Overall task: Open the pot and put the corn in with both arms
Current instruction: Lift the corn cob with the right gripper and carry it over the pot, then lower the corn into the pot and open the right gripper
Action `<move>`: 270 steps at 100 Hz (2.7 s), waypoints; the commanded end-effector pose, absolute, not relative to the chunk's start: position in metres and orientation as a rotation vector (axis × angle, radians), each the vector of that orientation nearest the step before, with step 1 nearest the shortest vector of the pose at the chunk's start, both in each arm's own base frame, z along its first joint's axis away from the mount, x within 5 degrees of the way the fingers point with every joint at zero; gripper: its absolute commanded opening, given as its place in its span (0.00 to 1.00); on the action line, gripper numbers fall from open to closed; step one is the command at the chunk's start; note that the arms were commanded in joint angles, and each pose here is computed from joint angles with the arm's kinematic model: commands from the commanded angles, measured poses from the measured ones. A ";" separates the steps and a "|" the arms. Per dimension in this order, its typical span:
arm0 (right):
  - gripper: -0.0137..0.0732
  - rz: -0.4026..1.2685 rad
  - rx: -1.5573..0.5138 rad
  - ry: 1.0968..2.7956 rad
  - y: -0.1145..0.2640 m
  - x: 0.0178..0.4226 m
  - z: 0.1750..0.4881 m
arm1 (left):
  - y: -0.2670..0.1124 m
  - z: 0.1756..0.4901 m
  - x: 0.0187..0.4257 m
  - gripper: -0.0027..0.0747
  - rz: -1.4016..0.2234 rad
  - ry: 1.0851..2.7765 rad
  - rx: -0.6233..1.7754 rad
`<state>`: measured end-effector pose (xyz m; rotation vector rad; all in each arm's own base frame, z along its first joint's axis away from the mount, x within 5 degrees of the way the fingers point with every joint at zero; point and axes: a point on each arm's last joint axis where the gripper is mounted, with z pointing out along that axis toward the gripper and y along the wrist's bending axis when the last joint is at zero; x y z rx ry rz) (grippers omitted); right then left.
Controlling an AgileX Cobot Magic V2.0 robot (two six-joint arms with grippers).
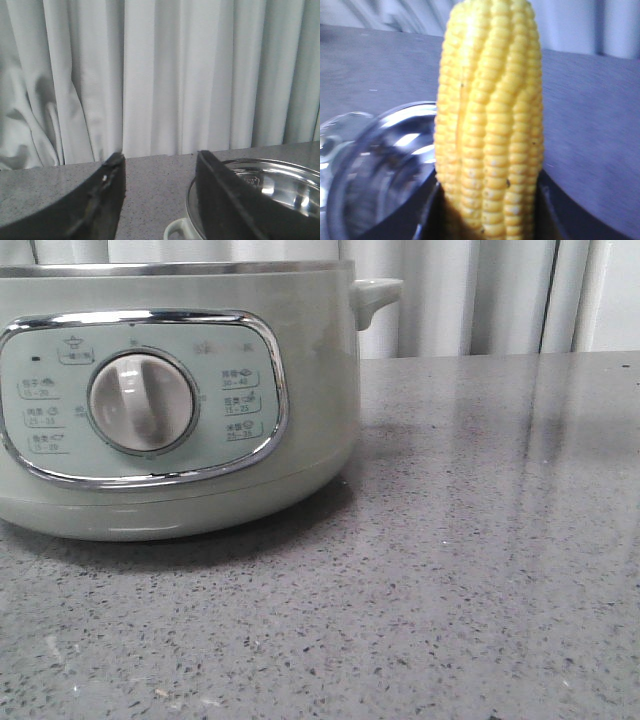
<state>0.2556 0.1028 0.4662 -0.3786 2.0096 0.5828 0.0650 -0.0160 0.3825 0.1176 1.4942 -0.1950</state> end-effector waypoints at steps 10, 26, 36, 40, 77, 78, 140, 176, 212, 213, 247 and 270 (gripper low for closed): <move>0.33 0.708 -0.493 1.868 0.147 0.250 0.487 | -0.015 0.397 0.062 0.37 -0.224 1.412 0.092; 0.33 0.779 -0.600 1.915 0.196 0.263 0.462 | -0.015 0.397 0.062 0.37 -0.224 1.412 0.092; 0.33 0.799 -0.650 1.964 0.221 0.275 0.443 | -0.015 0.397 0.062 0.37 -0.224 1.412 0.092; 0.33 0.802 -0.662 1.985 0.230 0.280 0.435 | -0.015 0.397 0.062 0.37 -0.224 1.412 0.092; 0.38 0.781 -0.718 2.160 0.255 0.308 0.380 | -0.017 0.391 0.063 0.37 -0.234 1.465 0.112; 0.39 0.781 -0.719 2.162 0.255 0.308 0.379 | -0.017 0.391 0.063 0.37 -0.234 1.465 0.112; 0.58 0.749 -0.771 1.980 0.208 0.244 0.461 | -0.017 0.391 0.063 0.37 -0.225 1.465 0.116; 0.09 0.542 -0.724 1.785 0.130 0.159 0.465 | -0.017 0.391 0.063 0.37 -0.226 1.470 0.118; 0.09 0.379 -0.581 1.383 0.053 0.072 0.402 | -0.020 0.384 0.063 0.37 -0.240 1.543 0.145; 0.09 0.377 -0.578 1.376 0.052 0.071 0.401 | -0.020 0.384 0.063 0.37 -0.240 1.543 0.145; 0.09 0.077 -0.580 1.207 0.015 0.034 0.388 | -0.020 0.383 0.061 0.01 -0.253 1.556 0.149; 0.08 0.033 -0.524 1.151 0.005 0.018 0.390 | -0.023 0.376 0.054 0.01 -0.270 1.624 0.186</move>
